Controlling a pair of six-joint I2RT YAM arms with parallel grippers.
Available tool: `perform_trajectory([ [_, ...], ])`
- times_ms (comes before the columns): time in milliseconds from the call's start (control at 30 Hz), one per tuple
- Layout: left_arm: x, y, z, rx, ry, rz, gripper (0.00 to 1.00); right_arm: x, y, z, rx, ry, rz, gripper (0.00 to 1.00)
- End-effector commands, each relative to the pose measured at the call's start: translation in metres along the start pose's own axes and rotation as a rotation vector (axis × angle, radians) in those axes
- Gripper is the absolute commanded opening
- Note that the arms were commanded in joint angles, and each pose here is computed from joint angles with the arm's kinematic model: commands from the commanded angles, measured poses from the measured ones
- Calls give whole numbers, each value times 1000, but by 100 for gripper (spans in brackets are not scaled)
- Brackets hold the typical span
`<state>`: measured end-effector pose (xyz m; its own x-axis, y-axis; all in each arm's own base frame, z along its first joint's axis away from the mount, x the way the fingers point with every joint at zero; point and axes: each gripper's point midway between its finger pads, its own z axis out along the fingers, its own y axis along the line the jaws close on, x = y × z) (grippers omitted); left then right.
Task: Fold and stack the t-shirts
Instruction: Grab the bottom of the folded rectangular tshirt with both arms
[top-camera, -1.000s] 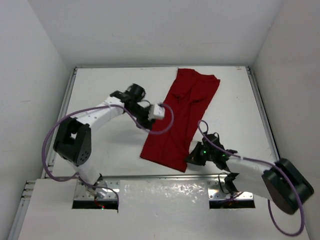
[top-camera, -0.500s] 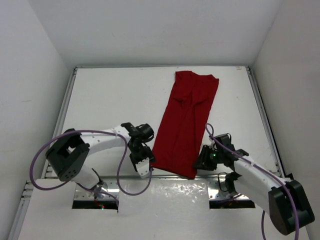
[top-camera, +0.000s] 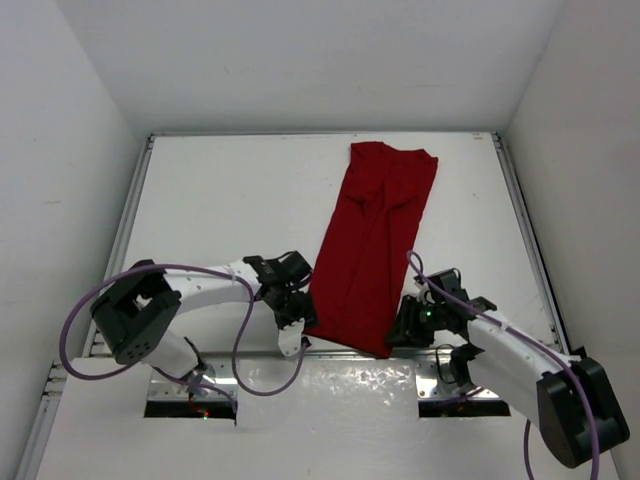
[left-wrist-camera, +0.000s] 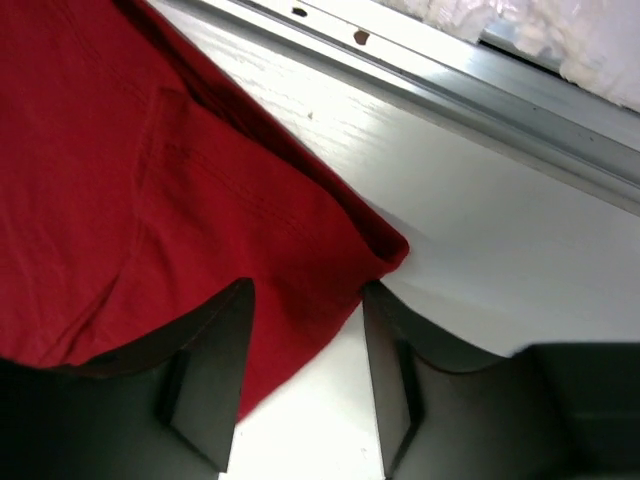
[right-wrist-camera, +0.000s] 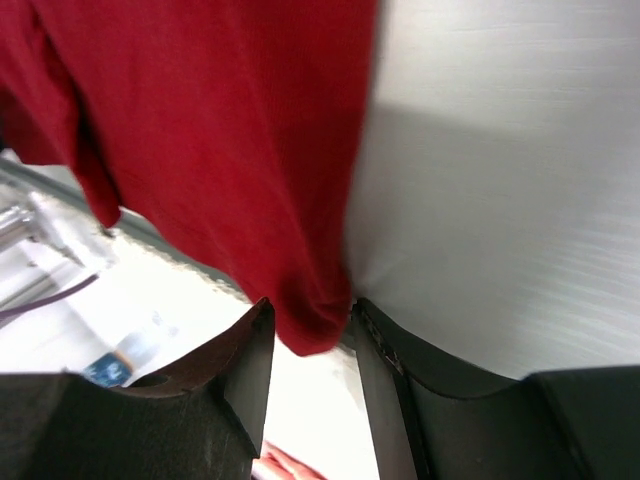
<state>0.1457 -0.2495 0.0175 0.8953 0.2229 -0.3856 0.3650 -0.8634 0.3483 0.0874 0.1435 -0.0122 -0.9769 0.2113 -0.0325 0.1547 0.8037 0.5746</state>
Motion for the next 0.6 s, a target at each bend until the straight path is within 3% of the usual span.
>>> perform_trajectory([
  [0, -9, 15, 8, -54, -43, 62, 42, 2, -14, 11, 47, -27, 34, 42],
  [100, -13, 22, 11, -77, -63, 18, 27, 2, -7, 16, 27, -23, 20, 38],
  [167, -17, 26, 11, -84, -86, -1, 12, 7, -6, 18, 30, 6, 3, 32],
  [233, -20, 25, 11, -84, -100, -22, 0, 12, -6, 19, 26, 29, 5, 14],
  [300, -23, 25, 10, -85, -111, -46, 0, 15, -5, 18, 13, 35, 10, 0],
  [567, -25, 53, -28, -122, -191, -366, 0, -25, 24, -16, 4, -77, -49, 0],
])
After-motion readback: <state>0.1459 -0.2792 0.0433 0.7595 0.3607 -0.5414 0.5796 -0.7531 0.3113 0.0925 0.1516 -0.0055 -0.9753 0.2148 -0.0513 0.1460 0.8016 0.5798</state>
